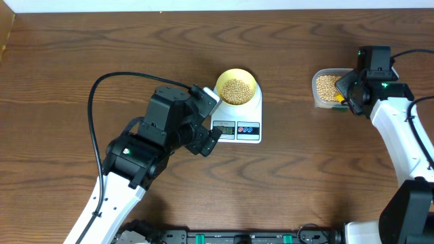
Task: Scoop item into bowl and weigh 50g on scale
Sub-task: 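Lower the yellow scoop into the chickpea tub with the right gripper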
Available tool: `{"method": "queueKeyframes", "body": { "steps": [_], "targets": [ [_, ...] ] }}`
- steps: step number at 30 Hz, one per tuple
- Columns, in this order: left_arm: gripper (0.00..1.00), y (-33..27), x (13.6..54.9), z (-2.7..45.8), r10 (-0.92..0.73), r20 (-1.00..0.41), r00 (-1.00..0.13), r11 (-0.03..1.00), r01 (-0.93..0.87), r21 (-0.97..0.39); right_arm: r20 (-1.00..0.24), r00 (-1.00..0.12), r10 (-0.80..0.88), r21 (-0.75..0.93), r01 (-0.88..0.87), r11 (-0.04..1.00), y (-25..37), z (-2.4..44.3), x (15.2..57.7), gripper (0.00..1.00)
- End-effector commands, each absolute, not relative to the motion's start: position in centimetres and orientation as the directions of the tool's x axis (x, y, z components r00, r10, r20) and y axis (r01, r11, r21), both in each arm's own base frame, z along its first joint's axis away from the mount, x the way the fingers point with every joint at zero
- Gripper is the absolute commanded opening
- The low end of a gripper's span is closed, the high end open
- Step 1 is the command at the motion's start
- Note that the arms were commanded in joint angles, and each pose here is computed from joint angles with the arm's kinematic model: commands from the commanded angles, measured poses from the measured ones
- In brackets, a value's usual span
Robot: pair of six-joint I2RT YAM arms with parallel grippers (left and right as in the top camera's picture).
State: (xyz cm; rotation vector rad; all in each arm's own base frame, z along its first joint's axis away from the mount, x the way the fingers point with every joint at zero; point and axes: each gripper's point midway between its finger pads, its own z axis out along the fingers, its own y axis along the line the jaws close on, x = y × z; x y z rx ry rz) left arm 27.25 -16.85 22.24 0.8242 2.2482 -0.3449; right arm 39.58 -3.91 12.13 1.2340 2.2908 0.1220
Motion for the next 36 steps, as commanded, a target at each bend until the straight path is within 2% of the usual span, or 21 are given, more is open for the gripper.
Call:
{"method": "queueKeyframes", "body": {
  "steps": [1, 7, 13, 26, 27, 32, 36],
  "targets": [
    [0.9, -16.63, 27.31, 22.73, 0.454, -0.71, -0.539, 0.765, 0.644, 0.001, -0.4, -0.442, 0.803, 0.308, 0.76, 0.572, -3.76, 11.83, 39.29, 0.01],
    [0.9, -16.63, 27.31, 22.73, 0.454, -0.71, -0.539, 0.765, 0.644, 0.001, -0.399, -0.443, 0.803, 0.308, 0.76, 0.572, -3.74, 11.82, 39.26, 0.01],
    [0.9, -16.63, 27.31, 22.73, 0.454, -0.71, -0.539, 0.765, 0.644, 0.001, -0.399, -0.442, 0.803, 0.308, 0.761, 0.572, -3.77, 11.82, 39.26, 0.11],
    [0.9, -16.63, 27.31, 22.73, 0.454, -0.71, -0.539, 0.765, 0.644, 0.001, -0.391, -0.449, 0.804, 0.302, 0.762, 0.572, -3.67, 11.68, 39.04, 0.18],
    [0.9, -16.63, 27.31, 22.73, 0.454, -0.71, -0.539, 0.765, 0.644, 0.001, -0.389, -0.45, 0.804, 0.301, 0.762, 0.573, -3.64, 11.67, 39.0, 0.2],
    [0.9, -16.63, 27.31, 22.73, 0.454, -0.71, -0.539, 0.765, 0.644, 0.001, -0.363, -0.466, 0.807, 0.301, 0.761, 0.575, -3.21, 11.41, 38.64, 0.44],
    [0.9, -16.63, 27.31, 22.73, 0.454, -0.71, -0.539, 0.765, 0.644, 0.001, -0.347, -0.475, 0.809, 0.305, 0.758, 0.576, -2.9, 11.29, 38.51, 0.58]
  ]
}}
